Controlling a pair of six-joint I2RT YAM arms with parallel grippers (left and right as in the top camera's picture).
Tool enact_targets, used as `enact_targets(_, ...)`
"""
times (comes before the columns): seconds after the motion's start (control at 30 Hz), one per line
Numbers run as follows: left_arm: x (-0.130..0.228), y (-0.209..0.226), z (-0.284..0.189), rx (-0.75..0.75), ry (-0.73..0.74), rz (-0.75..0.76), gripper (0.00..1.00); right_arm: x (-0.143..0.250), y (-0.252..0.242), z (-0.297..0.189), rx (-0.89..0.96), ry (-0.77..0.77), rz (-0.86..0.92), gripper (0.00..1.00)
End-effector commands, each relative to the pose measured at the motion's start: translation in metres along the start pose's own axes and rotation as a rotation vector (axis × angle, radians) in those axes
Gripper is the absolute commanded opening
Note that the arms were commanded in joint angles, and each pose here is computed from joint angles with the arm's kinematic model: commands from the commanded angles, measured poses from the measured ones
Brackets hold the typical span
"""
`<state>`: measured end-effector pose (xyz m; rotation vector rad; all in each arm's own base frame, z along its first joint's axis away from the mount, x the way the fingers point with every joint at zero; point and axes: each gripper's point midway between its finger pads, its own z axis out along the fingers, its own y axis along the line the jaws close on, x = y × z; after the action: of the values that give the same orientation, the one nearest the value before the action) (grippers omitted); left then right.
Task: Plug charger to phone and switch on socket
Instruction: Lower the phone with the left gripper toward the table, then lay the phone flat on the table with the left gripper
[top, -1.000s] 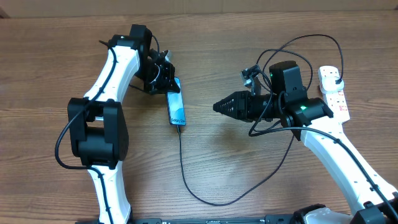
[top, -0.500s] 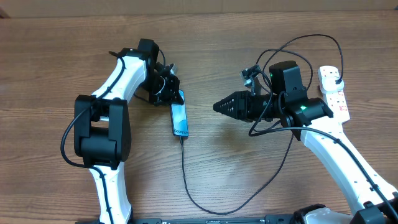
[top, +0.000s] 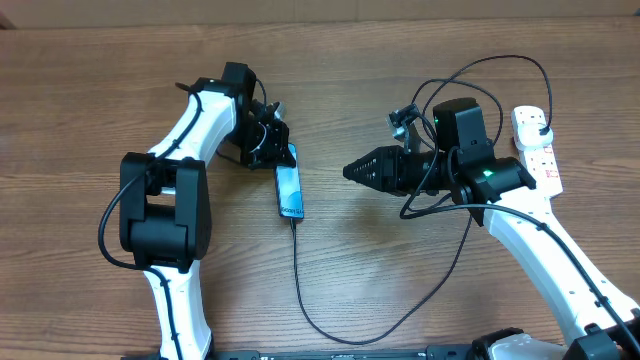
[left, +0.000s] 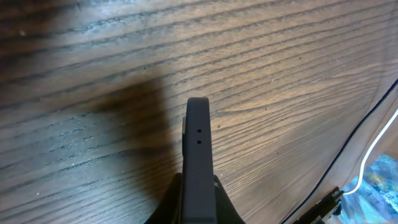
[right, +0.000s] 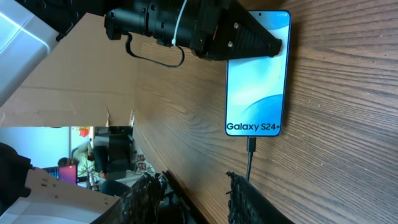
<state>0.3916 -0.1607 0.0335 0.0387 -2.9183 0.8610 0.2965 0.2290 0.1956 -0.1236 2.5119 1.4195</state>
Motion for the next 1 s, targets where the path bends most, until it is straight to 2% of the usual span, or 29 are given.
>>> enact_targets(0.0,0.004,-0.002,0.006,0.01,0.015,-0.021,0.04,-0.008,0.006,-0.005,0.0,-0.025,-0.026,0.39)
enact_targets(0.23,0.01,0.005,0.014,0.008,0.026,-0.032,0.04,-0.008,0.006,-0.005,0.0,-0.025,-0.026,0.39)
enact_targets(0.33,0.01,0.006,0.016,0.008,0.025,-0.032,0.04,-0.008,0.006,-0.005,0.0,-0.025,-0.026,0.44)
enact_targets(0.47,0.01,0.006,0.016,0.008,0.025,-0.039,0.04,-0.008,0.006,-0.005,0.0,-0.025,-0.025,0.44)
enact_targets(0.7,0.01,0.006,0.016,0.008,0.024,-0.038,0.12,-0.008,0.006,-0.005,0.0,-0.025,-0.026,0.45)
enact_targets(0.97,0.009,0.007,0.015,0.008,0.022,-0.038,0.17,-0.008,0.006,-0.005,0.0,-0.025,-0.025,0.45)
